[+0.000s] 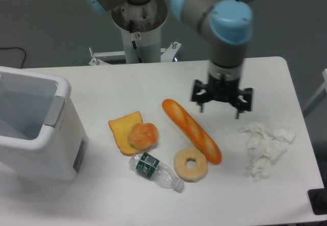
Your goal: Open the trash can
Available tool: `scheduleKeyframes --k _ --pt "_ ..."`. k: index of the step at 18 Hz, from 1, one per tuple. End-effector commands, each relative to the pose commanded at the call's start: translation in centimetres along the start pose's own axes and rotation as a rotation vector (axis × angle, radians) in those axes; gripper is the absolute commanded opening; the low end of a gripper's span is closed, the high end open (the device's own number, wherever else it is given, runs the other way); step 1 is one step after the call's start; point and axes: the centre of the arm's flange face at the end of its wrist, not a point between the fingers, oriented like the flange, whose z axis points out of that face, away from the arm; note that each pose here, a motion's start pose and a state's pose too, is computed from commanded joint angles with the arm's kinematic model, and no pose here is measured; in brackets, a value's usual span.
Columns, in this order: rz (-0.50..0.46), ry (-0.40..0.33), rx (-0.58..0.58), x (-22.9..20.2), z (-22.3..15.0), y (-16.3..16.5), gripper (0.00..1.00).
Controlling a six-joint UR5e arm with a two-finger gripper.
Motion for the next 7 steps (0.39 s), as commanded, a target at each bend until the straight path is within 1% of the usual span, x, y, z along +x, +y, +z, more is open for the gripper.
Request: scheduleKeyframes --k 2,5,7 --pt "-0.019 0.005 0.000 -1.5 0.5 2.1 1.00" --pt "-0.012 0.013 -0.012 -1.9 1.2 2.5 1.00" --pt "-0.034 0.013 -0.014 -2.6 1.1 3.7 1.00"
